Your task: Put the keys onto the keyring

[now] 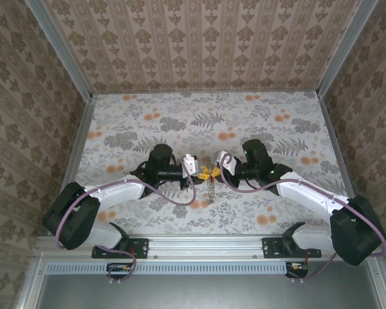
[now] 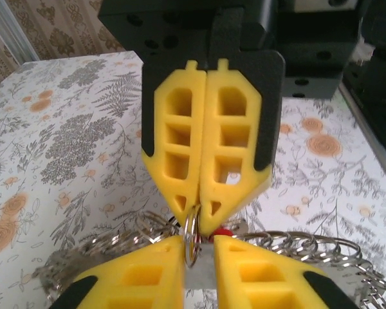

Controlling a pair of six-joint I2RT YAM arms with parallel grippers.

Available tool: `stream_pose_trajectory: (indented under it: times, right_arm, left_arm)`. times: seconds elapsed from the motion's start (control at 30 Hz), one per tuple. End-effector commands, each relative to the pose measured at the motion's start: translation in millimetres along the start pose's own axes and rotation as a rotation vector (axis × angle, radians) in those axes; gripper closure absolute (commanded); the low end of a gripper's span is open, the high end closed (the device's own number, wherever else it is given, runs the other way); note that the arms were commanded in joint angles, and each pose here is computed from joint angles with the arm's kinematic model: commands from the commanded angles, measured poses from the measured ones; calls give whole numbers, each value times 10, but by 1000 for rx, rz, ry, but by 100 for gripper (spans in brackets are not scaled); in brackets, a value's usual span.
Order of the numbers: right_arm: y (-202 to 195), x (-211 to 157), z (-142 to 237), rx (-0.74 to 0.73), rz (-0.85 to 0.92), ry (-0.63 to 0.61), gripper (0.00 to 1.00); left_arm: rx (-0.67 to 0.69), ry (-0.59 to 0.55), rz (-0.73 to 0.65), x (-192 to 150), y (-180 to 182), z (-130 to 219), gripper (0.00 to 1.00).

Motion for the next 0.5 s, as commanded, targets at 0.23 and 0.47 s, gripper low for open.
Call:
stream_pose_trajectory:
  times: [0.23,0.47]
  right_arm:
    - [5,125,1,-45,70,98,100]
    - [24,169,-9,-49,89,98,99]
  left_arm:
    - [24,69,-56,72,13,-13,75]
    - [19,39,-60,124,13,-34,74]
Point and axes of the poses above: each hand's point on the last joint's axis, 136 mm out from that joint toward the fingers, its own z axis back along the fingers, its own y axis along the line the jaws close on, x = y × z, the point moved 8 cm from there along z, back along the fingers, and after that the axes turned 4 degrees about -z, right-handed, at the moved point
